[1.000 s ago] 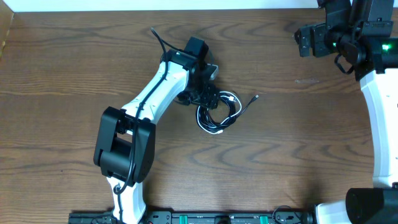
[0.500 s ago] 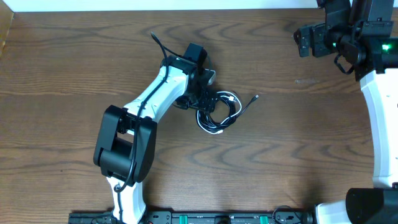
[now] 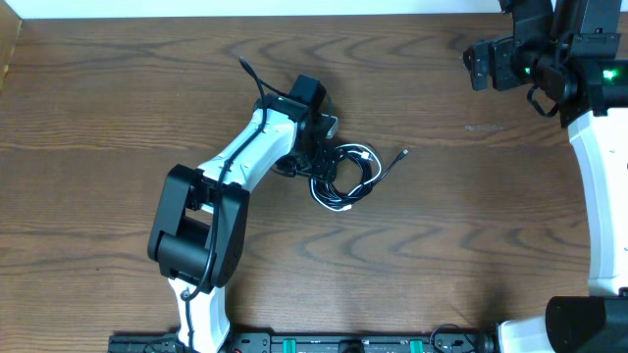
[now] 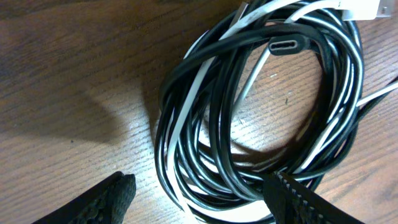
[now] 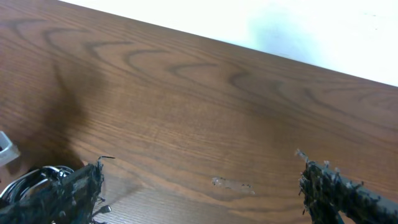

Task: Untangle cables
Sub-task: 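Grasp the cable bundle with the left gripper and hold it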

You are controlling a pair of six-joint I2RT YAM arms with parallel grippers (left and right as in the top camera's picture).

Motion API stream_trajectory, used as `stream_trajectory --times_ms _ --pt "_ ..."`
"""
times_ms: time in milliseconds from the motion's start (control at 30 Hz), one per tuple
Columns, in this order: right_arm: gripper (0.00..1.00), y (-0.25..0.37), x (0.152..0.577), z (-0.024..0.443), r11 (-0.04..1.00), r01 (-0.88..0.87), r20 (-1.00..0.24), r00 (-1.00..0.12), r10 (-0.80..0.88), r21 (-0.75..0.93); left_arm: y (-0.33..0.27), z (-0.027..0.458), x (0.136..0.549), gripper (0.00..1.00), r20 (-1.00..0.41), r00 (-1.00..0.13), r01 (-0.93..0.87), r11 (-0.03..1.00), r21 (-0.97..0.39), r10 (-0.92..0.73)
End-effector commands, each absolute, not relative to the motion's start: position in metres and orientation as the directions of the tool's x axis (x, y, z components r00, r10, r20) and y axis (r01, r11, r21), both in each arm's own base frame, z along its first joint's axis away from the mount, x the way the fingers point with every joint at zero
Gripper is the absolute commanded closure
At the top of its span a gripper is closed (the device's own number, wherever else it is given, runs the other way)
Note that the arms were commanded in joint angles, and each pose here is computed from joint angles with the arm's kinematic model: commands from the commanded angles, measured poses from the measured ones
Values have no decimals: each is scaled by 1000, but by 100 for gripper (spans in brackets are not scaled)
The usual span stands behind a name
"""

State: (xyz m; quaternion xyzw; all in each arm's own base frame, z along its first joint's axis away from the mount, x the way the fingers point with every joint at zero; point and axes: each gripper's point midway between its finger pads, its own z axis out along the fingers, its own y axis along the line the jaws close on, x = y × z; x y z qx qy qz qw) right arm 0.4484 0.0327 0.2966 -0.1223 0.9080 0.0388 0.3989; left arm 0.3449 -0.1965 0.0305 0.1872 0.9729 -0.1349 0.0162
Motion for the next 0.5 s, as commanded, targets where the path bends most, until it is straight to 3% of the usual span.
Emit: stream_trajectory --times_ms 0,233,367,467 --pt "1 32 449 306 969 -245 -748 -640 -175 -17 -192 9 340 29 -29 -931 358 900 -250 363" --pt "1 32 448 305 967 -255 -747 -638 -190 -28 -201 -3 334 33 -3 -928 357 888 -291 372" --pt "2 32 448 306 966 -257 -747 -636 -193 -31 -201 -3 335 42 -6 -928 360 889 -284 374" --pt "2 32 448 305 966 -257 -746 -638 -193 -30 -199 -4 336 56 -7 -928 361 893 -269 374"
